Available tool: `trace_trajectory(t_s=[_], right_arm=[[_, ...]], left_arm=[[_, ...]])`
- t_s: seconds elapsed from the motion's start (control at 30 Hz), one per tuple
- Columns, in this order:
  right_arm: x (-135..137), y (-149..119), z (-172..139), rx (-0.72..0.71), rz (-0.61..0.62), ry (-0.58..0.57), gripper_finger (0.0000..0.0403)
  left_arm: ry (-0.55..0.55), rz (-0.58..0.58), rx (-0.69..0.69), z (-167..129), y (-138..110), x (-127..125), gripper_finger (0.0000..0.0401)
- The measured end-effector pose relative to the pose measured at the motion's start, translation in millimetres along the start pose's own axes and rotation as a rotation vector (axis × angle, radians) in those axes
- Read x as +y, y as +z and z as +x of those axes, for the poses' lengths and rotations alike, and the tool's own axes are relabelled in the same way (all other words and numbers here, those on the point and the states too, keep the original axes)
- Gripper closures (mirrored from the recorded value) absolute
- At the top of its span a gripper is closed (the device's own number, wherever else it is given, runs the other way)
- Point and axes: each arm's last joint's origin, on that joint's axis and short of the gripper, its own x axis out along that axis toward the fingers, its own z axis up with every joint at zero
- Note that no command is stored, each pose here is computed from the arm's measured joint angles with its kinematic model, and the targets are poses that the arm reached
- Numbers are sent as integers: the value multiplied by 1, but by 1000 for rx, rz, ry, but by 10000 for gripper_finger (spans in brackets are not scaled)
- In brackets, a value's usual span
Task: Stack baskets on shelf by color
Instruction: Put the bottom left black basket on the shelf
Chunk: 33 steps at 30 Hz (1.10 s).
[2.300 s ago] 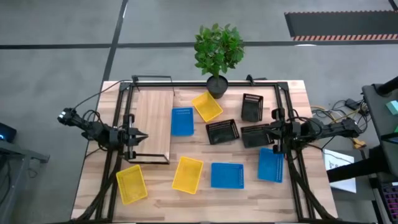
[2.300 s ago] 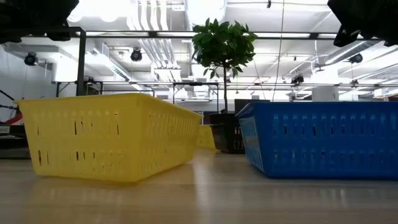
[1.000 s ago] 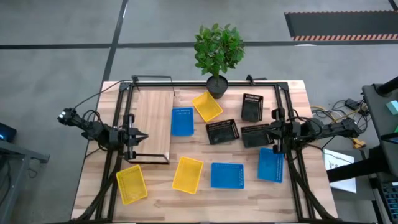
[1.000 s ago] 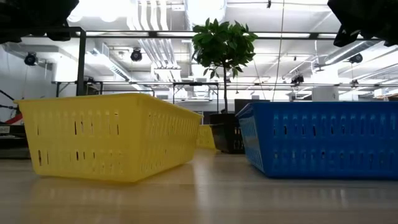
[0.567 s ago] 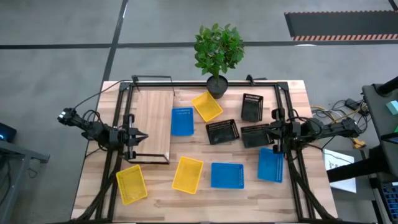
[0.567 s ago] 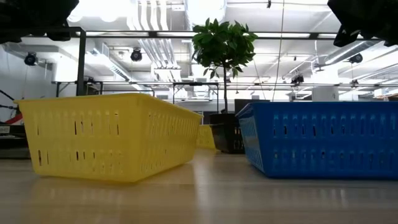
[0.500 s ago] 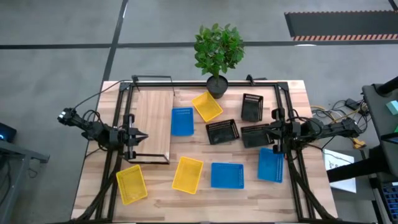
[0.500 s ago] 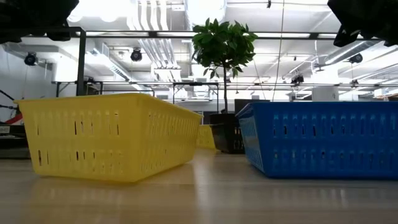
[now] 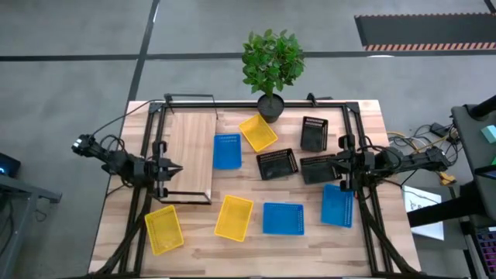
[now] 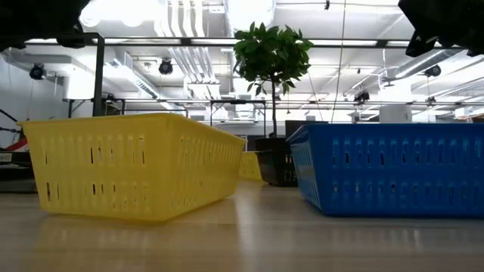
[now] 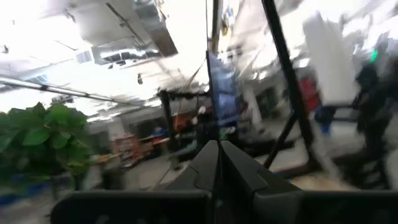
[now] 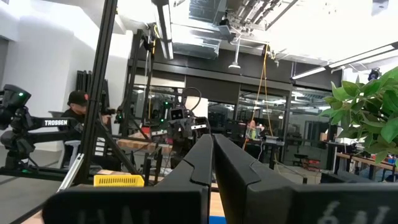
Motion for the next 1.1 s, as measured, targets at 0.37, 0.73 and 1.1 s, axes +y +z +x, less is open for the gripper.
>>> trace_trajectory(t_s=[0.37,0.73,1.1], right_arm=[[0,0,0,0,0,0,394],[0,0,0,-5,535,-3,394],[0,1,0,-12,509,-2,394]], left_arm=[[-283,-61,-375,-4,26,-1,399],[-246,-44,-443,0,31,0,399],[-37,97,-449,0,35,6,399]])
